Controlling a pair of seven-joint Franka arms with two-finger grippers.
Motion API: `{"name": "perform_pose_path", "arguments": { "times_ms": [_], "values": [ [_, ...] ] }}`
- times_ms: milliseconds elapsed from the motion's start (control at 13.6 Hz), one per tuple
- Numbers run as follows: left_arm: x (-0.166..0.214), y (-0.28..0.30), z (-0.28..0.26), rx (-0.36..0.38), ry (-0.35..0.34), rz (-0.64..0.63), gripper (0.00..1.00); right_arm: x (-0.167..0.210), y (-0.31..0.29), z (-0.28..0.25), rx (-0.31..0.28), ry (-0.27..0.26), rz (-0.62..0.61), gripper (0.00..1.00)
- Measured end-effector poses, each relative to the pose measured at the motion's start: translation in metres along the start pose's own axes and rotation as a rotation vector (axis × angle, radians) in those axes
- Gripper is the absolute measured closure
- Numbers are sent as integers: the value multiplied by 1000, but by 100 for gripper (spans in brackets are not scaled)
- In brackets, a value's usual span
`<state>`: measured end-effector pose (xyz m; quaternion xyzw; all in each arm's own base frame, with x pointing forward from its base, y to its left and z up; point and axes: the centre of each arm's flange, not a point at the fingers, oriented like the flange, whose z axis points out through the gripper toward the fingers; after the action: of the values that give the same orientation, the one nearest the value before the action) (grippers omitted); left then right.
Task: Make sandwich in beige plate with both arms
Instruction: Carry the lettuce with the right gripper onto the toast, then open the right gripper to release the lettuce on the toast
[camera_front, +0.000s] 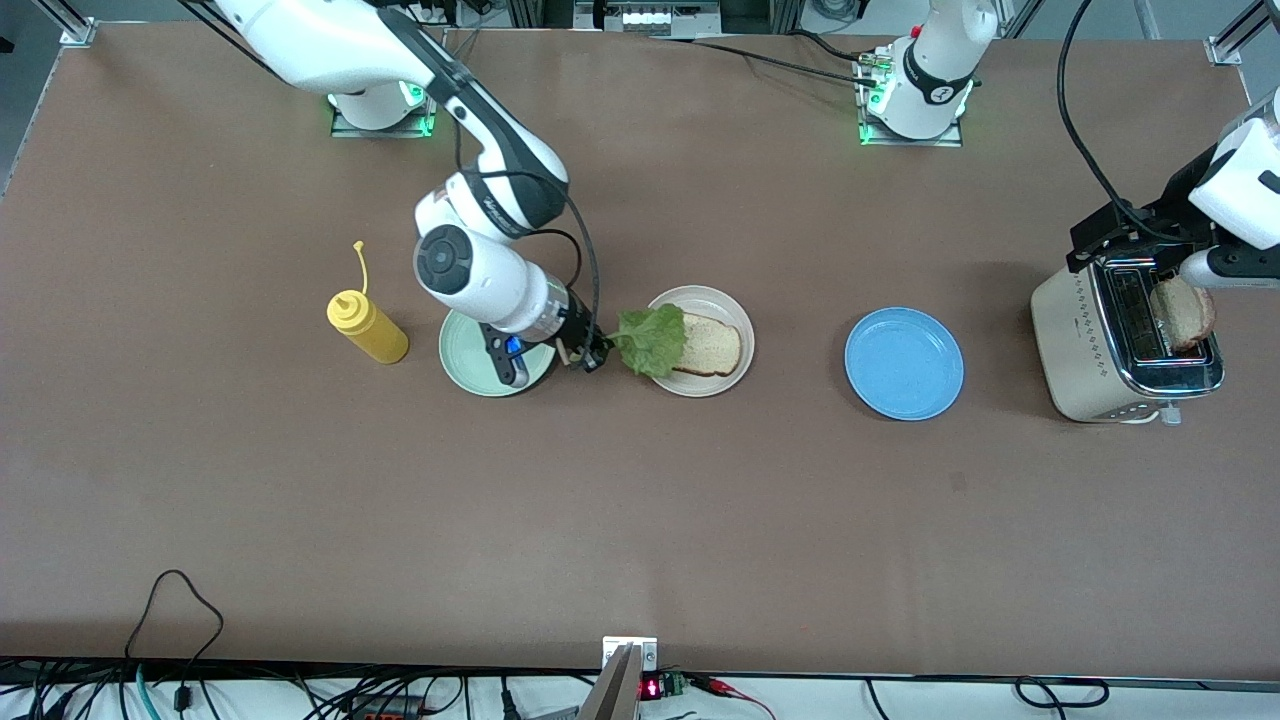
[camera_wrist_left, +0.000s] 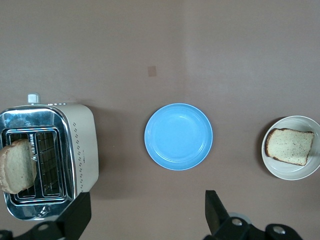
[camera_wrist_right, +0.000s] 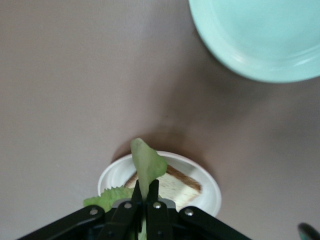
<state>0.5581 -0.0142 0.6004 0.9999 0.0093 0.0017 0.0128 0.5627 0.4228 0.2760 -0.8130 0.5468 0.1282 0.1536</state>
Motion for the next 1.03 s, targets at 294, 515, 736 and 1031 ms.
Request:
{"name": "perform_pose_path", "arguments": {
  "times_ms": [294,515,736,1031],
  "values": [
    [0,0,0,0,0,0,0,-27,-5,50,29,17,87,96],
    [0,0,0,0,0,0,0,-47,-9,74,58,6,113,96],
    [0,0,0,0,0,0,0,-55,-7,91,82,-2,129,96],
    [0,0,0,0,0,0,0,-63,3,112,80,-4,116,90]
  ]
}}
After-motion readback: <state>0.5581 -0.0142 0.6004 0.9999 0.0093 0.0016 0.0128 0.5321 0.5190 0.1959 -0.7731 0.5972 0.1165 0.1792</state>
